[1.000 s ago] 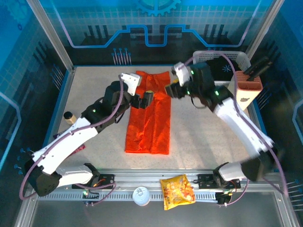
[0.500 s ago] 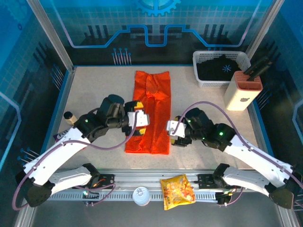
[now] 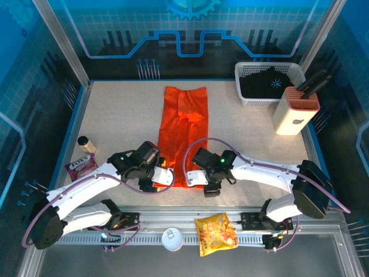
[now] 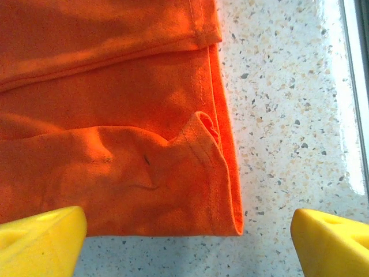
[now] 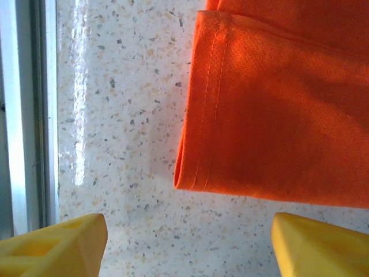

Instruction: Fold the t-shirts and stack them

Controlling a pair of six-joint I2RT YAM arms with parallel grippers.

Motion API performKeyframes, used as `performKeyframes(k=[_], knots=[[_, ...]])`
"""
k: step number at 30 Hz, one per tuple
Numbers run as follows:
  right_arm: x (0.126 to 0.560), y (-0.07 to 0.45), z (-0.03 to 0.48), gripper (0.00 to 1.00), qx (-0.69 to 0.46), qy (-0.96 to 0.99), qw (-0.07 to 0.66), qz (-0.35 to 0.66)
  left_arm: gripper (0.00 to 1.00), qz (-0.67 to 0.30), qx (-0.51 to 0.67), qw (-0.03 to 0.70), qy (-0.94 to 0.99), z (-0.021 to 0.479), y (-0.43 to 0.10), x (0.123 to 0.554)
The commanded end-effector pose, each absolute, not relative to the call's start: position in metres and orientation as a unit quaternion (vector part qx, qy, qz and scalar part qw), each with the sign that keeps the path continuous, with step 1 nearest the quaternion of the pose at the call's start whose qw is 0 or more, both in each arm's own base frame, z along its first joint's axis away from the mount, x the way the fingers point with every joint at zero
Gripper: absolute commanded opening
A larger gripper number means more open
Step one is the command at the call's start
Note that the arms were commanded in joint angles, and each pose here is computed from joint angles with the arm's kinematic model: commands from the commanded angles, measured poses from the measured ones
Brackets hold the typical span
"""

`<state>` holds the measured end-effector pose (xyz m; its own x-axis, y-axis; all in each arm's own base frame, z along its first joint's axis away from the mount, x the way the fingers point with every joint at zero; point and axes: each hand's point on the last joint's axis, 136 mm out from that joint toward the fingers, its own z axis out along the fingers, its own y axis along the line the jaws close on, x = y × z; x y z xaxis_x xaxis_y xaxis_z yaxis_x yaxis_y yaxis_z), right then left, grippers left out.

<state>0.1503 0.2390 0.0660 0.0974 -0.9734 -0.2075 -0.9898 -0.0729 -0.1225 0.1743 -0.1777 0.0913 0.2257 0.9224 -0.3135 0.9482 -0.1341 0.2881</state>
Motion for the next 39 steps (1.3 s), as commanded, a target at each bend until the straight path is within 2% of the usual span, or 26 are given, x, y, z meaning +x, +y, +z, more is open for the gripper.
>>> performKeyframes(k=[1,17,28,32,37,39], knots=[[0.152,0.256,0.059,0.76,-0.719,0.679,0.136,0.054,0.93,-0.019,0.769,0.213,0.603,0.081,-0.179,0.177],[0.165,0.261,0.024,0.72,-0.698,0.704,0.119,0.05,0.92,-0.024,0.77,0.168,0.615,0.045,-0.17,0.177],[0.171,0.261,0.016,0.69,-0.695,0.708,0.11,0.058,0.91,-0.019,0.774,0.103,0.624,0.019,-0.156,0.178],[0.172,0.262,0.013,0.66,-0.693,0.71,0.108,0.063,0.85,-0.015,0.777,0.078,0.624,0.01,-0.15,0.179],[0.173,0.264,0.008,0.6,-0.691,0.712,0.107,0.07,0.7,-0.015,0.777,0.063,0.626,0.002,-0.15,0.182],[0.175,0.267,0.008,0.56,-0.689,0.713,0.111,0.072,0.67,-0.012,0.775,0.064,0.628,0.001,-0.151,0.186]])
